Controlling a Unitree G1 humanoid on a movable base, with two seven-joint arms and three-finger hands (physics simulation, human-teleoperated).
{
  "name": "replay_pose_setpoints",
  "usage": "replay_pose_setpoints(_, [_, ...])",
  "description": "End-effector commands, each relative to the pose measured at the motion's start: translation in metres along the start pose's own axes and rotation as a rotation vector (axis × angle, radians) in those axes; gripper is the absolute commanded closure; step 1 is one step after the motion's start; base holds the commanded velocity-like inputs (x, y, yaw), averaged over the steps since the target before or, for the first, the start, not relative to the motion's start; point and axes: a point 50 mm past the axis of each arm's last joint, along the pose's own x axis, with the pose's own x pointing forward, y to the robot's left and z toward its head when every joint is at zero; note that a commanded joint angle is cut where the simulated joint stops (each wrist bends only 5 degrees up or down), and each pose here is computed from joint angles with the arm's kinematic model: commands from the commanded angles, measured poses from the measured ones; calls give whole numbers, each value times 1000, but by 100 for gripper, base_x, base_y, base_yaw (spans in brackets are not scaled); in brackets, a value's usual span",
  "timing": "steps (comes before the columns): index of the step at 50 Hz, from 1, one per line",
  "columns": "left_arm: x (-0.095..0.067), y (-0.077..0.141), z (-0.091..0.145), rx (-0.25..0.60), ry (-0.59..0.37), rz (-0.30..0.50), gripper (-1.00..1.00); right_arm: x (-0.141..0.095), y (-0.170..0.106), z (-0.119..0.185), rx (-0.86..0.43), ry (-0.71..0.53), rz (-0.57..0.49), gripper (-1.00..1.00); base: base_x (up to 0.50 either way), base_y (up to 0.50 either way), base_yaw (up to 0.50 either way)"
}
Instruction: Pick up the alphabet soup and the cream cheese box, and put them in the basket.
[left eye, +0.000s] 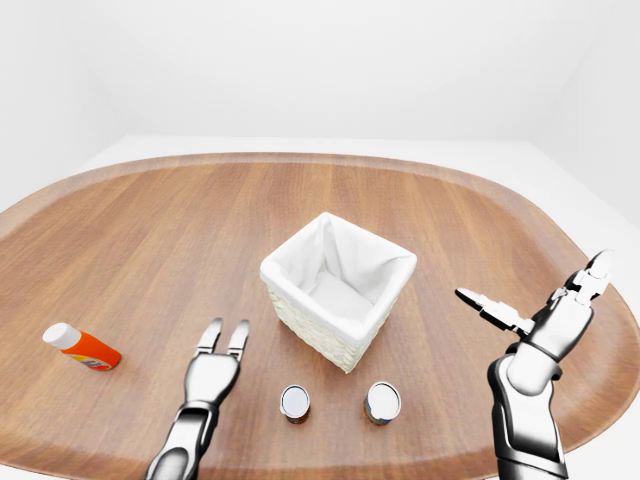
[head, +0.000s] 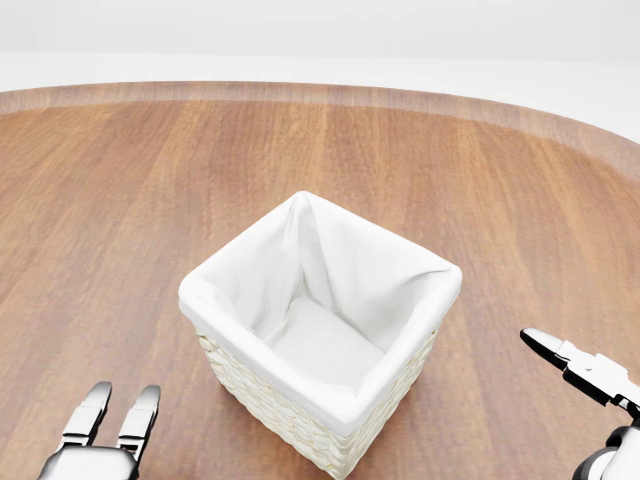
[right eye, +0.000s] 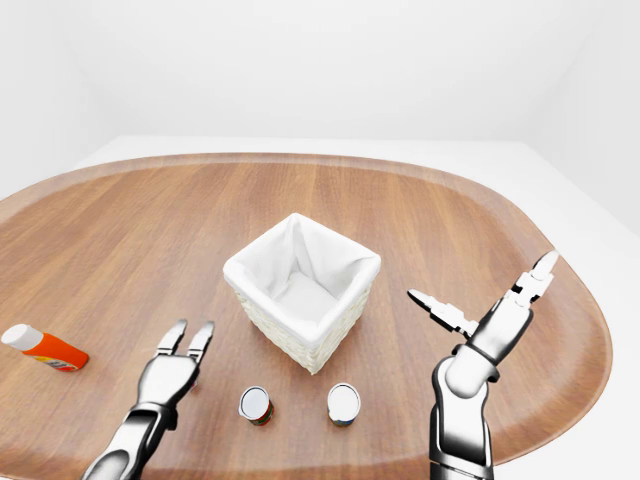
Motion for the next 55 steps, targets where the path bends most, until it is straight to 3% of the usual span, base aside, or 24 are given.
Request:
replay_pose_setpoints(1, [7, -10, 0, 13, -15, -21, -100, 0, 0, 0, 0, 0, -1, -100, 0, 0, 0])
replay_pose_setpoints(22, [7, -43, -5, 39, -25, -71, -100, 0, 1, -2, -2, 1, 4, -100, 0, 0, 0])
replay_pose_setpoints(41, [0, -65, -15, 54, 4, -233, -100, 0, 0, 0, -2, 1, 1, -100, 0, 0, 0])
replay_pose_setpoints(44, [-3, -70, -16, 59, 6, -264, 39, 0, 0, 0, -2, 0, 1, -100, 0, 0, 0])
replay_pose_setpoints(45, [-4, -71, -16, 62, 6, -280, 67, 0, 0, 0, -1, 1, 1, -100, 0, 0, 0])
replay_pose_setpoints(46, [-5, -73, -16, 64, 5, -291, 78, 0, 0, 0, -1, 1, 1, -100, 0, 0, 0])
replay_pose_setpoints(55, [-16, -86, -16, 64, 14, -379, 69, 1, 2, -2, -4, 0, 5, -100, 0, 0, 0])
